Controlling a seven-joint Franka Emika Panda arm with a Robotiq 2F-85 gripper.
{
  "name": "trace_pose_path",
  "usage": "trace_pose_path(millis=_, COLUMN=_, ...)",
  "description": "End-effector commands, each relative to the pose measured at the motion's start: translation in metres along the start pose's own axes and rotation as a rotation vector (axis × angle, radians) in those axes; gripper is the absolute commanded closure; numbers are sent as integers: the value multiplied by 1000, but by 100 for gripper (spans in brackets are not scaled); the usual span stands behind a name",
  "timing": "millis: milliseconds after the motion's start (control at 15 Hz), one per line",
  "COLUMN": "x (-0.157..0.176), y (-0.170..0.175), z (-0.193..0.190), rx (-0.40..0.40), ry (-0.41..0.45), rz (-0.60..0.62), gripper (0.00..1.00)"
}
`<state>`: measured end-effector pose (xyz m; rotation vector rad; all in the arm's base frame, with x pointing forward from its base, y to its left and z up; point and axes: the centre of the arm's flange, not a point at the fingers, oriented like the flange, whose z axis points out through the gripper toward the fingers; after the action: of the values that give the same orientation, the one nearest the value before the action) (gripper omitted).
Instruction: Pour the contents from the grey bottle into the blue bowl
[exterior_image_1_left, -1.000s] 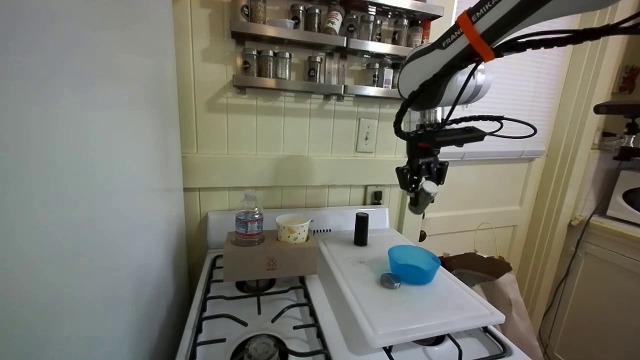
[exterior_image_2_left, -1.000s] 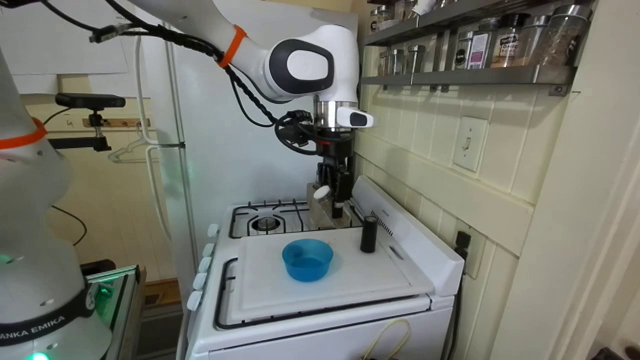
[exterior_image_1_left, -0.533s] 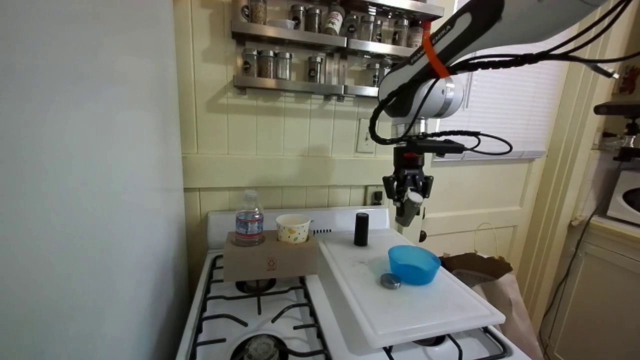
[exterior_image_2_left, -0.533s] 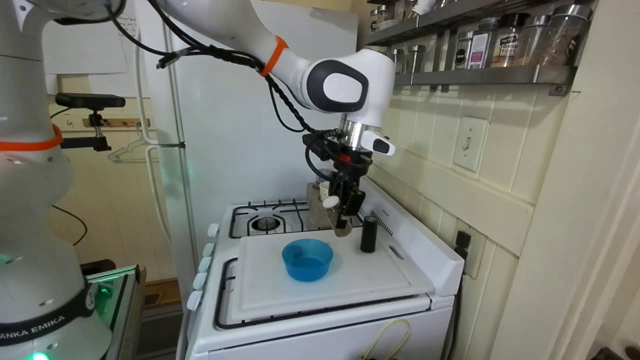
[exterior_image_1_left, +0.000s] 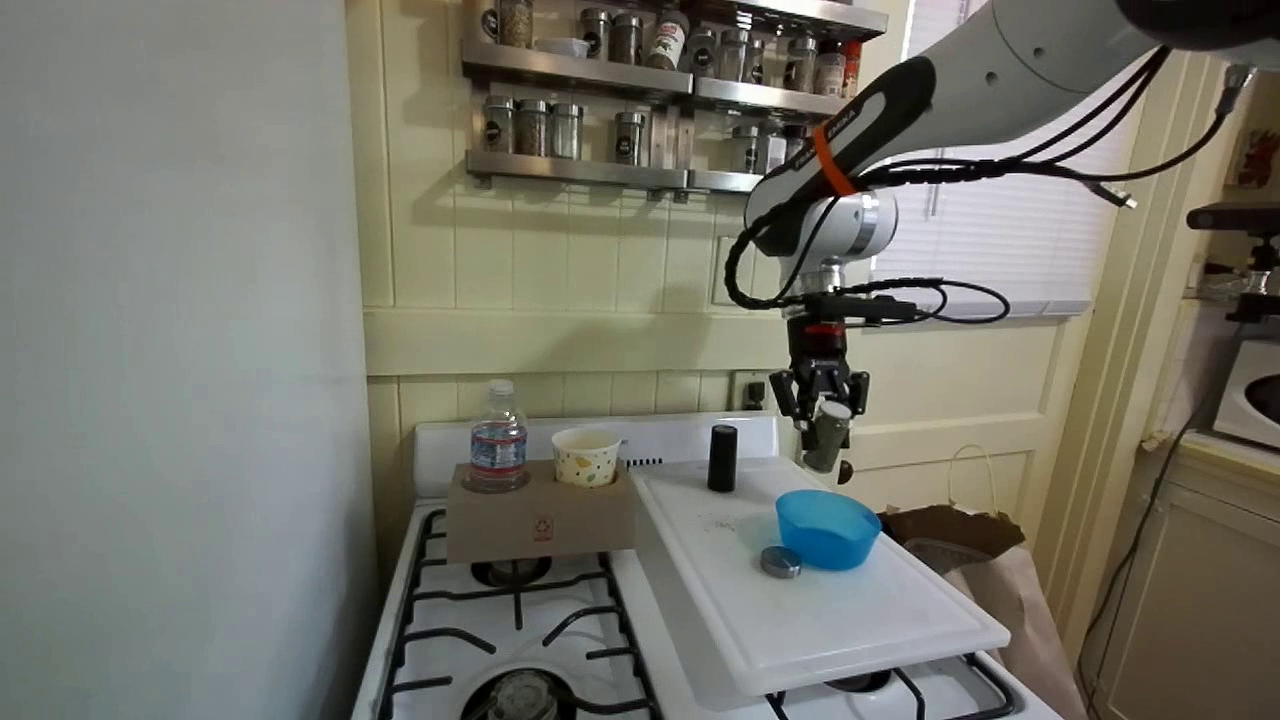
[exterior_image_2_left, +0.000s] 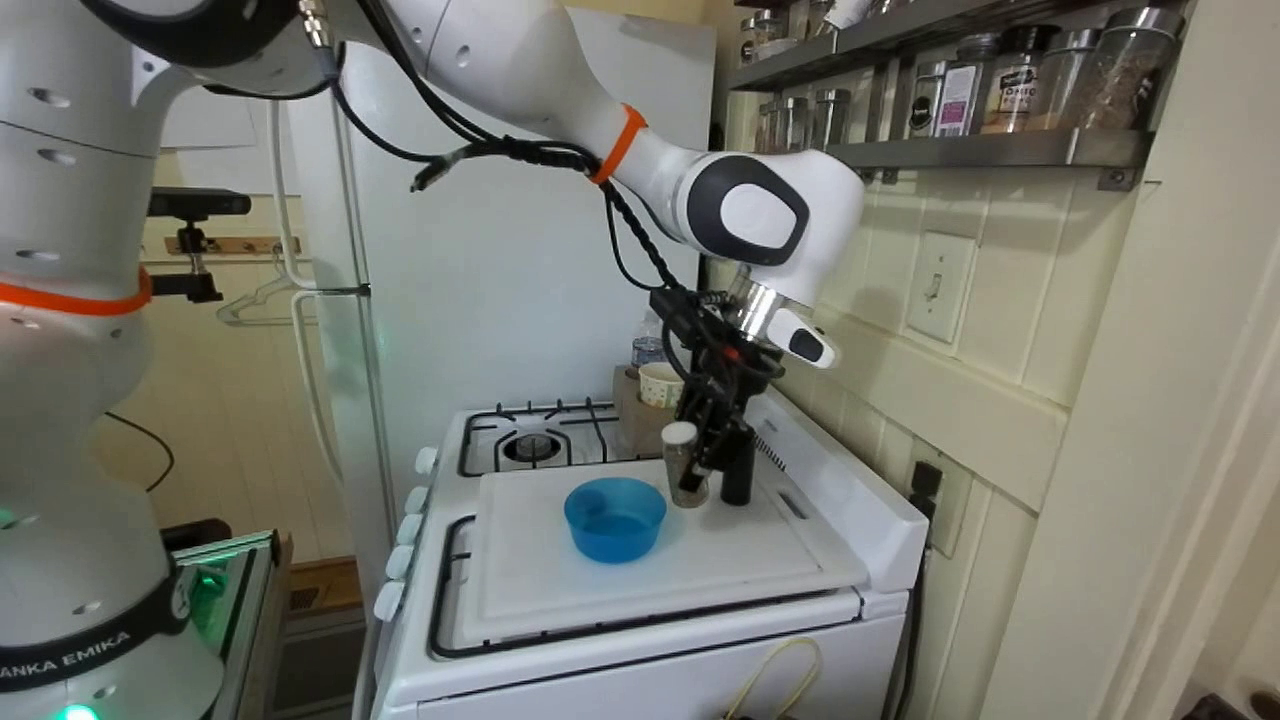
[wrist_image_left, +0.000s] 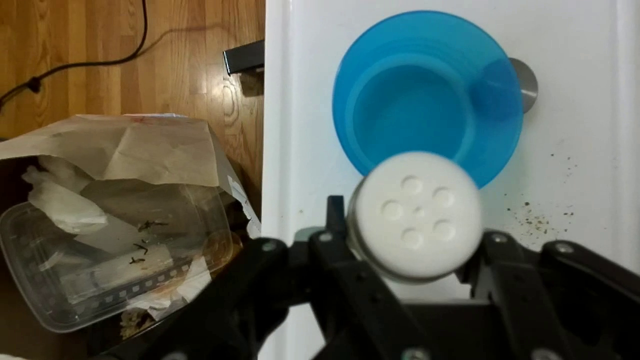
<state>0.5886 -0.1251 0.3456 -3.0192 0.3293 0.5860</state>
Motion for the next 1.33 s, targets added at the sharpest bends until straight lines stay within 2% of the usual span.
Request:
trace_pose_path(millis=0, x=21, y=4, z=6, rx=45, ry=-74, rz=23, gripper=77)
trace_pose_path(millis=467, x=37, y=2, z=28, rx=62, ry=-106, rz=30, gripper=77)
trace_pose_path(millis=1267, x=60, y=11, z=55, rx=40, ry=-115, rz=54, gripper=77)
